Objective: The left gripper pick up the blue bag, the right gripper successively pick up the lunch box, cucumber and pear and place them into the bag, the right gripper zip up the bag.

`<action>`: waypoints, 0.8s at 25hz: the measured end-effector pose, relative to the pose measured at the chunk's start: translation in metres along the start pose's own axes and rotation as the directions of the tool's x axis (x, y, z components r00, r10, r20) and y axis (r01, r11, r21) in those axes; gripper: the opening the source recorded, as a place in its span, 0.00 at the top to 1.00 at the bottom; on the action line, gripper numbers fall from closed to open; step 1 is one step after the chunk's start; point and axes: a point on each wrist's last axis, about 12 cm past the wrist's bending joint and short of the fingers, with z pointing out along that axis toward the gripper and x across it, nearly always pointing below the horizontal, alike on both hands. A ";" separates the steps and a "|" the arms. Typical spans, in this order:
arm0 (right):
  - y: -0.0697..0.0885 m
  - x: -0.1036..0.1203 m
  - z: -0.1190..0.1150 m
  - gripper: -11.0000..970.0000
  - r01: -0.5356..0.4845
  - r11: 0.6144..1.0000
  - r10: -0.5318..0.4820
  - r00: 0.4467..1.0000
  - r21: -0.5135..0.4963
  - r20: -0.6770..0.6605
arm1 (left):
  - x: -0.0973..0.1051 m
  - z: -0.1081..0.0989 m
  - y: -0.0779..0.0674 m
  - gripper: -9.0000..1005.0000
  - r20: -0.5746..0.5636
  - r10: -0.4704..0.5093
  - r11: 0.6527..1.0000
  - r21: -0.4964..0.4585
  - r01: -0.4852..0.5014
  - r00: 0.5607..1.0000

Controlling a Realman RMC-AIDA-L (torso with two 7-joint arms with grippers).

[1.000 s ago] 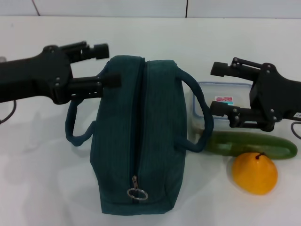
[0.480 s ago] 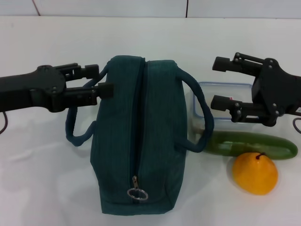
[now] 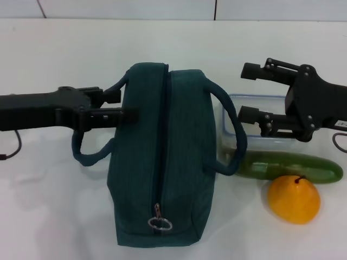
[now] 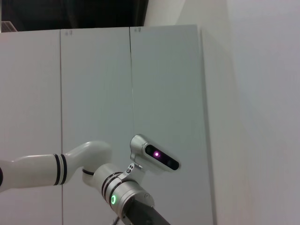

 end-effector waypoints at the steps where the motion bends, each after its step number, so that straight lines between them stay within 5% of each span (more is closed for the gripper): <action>1: 0.000 0.000 0.000 0.21 0.000 1.000 0.000 1.000 0.004 -0.002 | -0.001 0.002 0.000 0.21 -0.008 0.001 1.000 0.000 -0.001 1.000; 11: 0.001 0.004 -0.002 0.21 -0.004 1.000 0.005 1.000 0.022 -0.009 | -0.008 0.019 0.011 0.22 -0.010 -0.003 0.999 0.047 0.004 1.000; 20: 0.007 0.011 -0.003 0.21 -0.026 0.999 0.026 1.000 0.039 -0.002 | -0.010 0.028 0.018 0.47 0.025 0.025 0.997 0.073 -0.027 0.999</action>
